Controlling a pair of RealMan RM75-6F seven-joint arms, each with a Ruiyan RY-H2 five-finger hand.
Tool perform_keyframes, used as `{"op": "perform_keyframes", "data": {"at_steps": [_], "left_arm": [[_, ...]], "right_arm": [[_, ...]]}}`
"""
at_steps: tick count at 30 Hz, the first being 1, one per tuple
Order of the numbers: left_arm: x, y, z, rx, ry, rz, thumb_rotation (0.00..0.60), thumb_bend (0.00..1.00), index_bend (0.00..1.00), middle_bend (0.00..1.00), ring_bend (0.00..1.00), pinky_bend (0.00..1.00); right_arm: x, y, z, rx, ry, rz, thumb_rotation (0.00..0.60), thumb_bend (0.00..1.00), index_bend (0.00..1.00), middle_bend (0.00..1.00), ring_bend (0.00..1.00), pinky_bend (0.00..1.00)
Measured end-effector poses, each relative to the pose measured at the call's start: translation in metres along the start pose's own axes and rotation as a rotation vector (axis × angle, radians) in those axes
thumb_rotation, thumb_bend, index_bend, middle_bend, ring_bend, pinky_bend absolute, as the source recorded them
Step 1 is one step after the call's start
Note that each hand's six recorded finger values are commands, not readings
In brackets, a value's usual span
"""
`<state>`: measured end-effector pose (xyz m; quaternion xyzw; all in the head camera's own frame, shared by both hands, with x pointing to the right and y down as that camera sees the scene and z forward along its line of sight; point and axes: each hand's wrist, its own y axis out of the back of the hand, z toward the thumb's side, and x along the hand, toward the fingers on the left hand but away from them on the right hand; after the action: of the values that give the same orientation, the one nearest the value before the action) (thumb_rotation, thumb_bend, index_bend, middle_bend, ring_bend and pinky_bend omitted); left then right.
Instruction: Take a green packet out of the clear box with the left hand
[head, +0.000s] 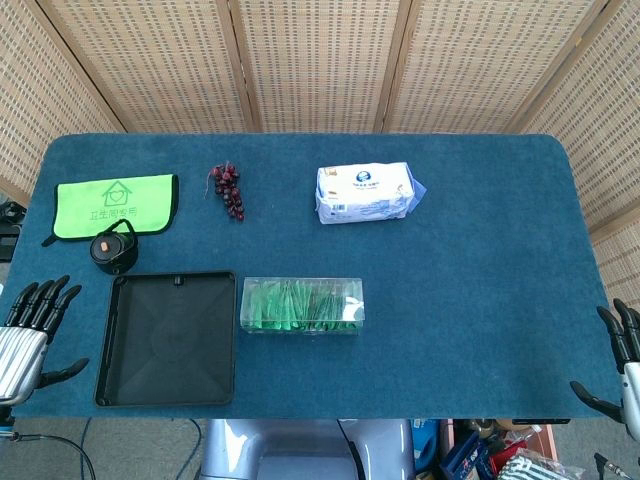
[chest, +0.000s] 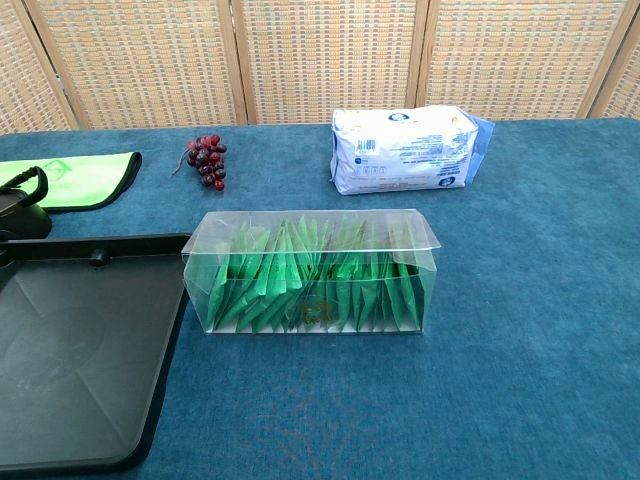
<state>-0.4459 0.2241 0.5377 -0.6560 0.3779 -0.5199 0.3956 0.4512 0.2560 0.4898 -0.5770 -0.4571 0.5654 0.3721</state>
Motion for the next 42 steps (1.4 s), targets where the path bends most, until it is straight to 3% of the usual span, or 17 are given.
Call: {"op": "perform_keyframes", "data": {"at_steps": [8, 14, 20, 27, 38, 42], "left_arm": [[0.006, -0.005, 0.002, -0.005, -0.01, -0.023, 0.6, 0.04, 0.0, 0.0, 0.0, 0.0], [0.03, -0.01, 0.024, -0.023, -0.092, -0.057, 0.6, 0.04, 0.0, 0.0, 0.0, 0.0], [0.069, -0.018, 0.068, -0.03, -0.254, -0.112, 0.6, 0.05, 0.0, 0.0, 0.0, 0.0], [0.125, -0.029, 0.159, -0.001, -0.484, -0.152, 0.6, 0.05, 0.0, 0.0, 0.0, 0.0], [0.167, -0.066, 0.248, 0.004, -0.607, -0.233, 0.6, 0.05, 0.02, 0.0, 0.0, 0.0], [0.176, -0.08, 0.265, 0.001, -0.609, -0.26, 0.6, 0.13, 0.03, 0.0, 0.0, 0.0]], "right_arm": [[-0.002, 0.002, -0.003, -0.011, -0.009, 0.0, 0.6, 0.0, 0.0, 0.0, 0.0, 0.0], [-0.006, -0.001, -0.006, -0.015, -0.023, 0.015, 0.6, 0.0, 0.0, 0.0, 0.0, 0.0], [-0.01, -0.003, -0.008, -0.017, -0.035, 0.022, 0.6, 0.0, 0.0, 0.0, 0.0, 0.0], [-0.012, -0.006, -0.015, -0.03, -0.064, 0.046, 0.6, 0.0, 0.0, 0.0, 0.0, 0.0], [-0.014, -0.006, -0.032, -0.048, -0.111, 0.059, 0.6, 0.0, 0.0, 0.0, 0.0, 0.0], [-0.014, -0.005, -0.039, -0.056, -0.131, 0.06, 0.6, 0.0, 0.0, 0.0, 0.0, 0.0]]}}
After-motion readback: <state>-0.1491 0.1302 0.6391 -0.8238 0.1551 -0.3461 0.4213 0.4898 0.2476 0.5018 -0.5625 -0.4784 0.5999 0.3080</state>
